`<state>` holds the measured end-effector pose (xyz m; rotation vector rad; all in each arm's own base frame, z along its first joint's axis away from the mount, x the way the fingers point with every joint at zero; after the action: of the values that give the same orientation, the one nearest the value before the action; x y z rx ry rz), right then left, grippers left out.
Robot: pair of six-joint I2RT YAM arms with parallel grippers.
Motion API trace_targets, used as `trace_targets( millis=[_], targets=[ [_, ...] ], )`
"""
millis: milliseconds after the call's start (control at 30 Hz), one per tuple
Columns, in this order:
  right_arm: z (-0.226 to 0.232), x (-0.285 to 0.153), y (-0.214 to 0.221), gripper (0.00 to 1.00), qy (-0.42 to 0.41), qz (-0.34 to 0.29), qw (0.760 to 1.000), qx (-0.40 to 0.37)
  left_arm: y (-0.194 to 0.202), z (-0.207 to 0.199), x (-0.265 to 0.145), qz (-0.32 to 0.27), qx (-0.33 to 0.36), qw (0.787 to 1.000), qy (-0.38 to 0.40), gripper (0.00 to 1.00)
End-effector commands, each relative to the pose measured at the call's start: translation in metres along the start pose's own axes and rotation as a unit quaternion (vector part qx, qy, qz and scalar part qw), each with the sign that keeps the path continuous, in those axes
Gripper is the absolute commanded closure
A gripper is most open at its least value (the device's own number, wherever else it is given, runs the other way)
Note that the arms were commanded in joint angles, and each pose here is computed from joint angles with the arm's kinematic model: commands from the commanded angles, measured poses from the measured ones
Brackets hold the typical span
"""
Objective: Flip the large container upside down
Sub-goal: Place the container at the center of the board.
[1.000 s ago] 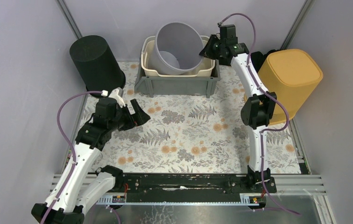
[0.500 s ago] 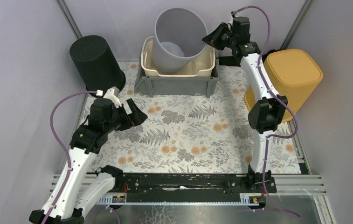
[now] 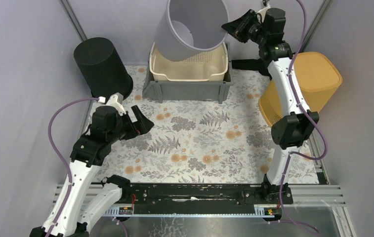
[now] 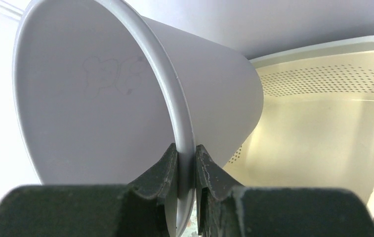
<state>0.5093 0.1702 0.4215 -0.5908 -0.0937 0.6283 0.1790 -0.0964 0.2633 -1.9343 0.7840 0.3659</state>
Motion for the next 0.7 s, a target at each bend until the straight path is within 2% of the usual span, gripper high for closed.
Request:
trace_targets(
  millis=[0,233,367,667],
  targets=[
    [0.099,-0.063,-0.025,1.0,-0.137,-0.034,0.989,-0.043,-0.011,-0.005,-0.016,-0.027,0.012,1.0,0.0,0.0],
    [0.124,-0.111,0.002,1.0,-0.162,0.032,0.984,-0.063,-0.015,-0.006,-0.028,-0.037,0.009,0.999,-0.003,0.0],
    [0.124,-0.147,0.023,1.0,-0.138,0.055,0.984,-0.101,-0.017,-0.008,-0.037,-0.047,0.006,0.999,-0.004,0.0],
    [0.104,-0.213,0.069,1.0,-0.062,0.083,0.986,-0.128,-0.018,-0.015,-0.051,-0.045,0.005,0.999,0.013,0.0]
  ],
)
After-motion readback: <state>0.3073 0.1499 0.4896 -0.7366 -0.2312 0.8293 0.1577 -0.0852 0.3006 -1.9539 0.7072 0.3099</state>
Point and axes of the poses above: each gripper's point midway between its finger pads, its own x axis out along the fingers, its own z axis along the line the jaws close on, y = z × x, the point moved 4 cm from there along -x, back along the fingers, and after that the axes turned 4 degrees about x, right-handed, at the moved point
